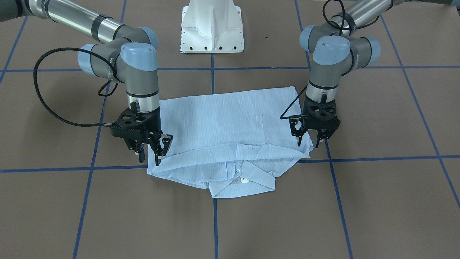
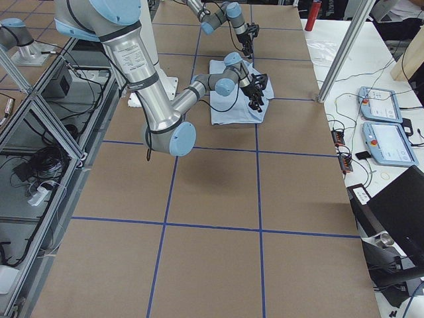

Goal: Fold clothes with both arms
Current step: 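Release the hem and draw both grippers back from the shirt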

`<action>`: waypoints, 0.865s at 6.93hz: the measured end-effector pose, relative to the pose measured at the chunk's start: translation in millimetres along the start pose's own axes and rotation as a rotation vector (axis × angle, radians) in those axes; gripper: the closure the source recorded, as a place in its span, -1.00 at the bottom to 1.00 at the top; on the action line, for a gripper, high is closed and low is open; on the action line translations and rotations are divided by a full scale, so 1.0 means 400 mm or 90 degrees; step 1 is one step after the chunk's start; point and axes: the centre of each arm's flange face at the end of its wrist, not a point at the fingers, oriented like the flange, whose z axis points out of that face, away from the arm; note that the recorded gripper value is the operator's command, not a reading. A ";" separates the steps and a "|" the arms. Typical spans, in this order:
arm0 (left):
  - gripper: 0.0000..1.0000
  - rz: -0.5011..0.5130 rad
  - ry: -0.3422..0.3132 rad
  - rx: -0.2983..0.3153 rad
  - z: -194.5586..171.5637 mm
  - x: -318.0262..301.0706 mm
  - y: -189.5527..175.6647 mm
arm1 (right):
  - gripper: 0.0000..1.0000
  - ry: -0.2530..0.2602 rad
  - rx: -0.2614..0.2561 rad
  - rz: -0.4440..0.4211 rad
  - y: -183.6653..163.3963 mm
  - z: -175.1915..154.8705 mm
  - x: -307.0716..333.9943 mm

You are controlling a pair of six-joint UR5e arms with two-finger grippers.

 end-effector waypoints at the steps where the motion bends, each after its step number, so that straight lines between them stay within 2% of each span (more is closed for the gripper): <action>1: -1.00 0.007 0.026 -0.009 -0.025 -0.001 0.012 | -1.00 -0.011 -0.014 -0.004 -0.008 -0.017 0.007; 3: -1.00 -0.012 0.075 -0.012 -0.066 -0.044 0.083 | -1.00 -0.029 -0.020 -0.007 -0.013 -0.055 0.023; 6: -1.00 -0.084 0.151 -0.031 -0.056 -0.080 0.300 | -1.00 -0.039 -0.021 -0.007 -0.011 -0.078 0.032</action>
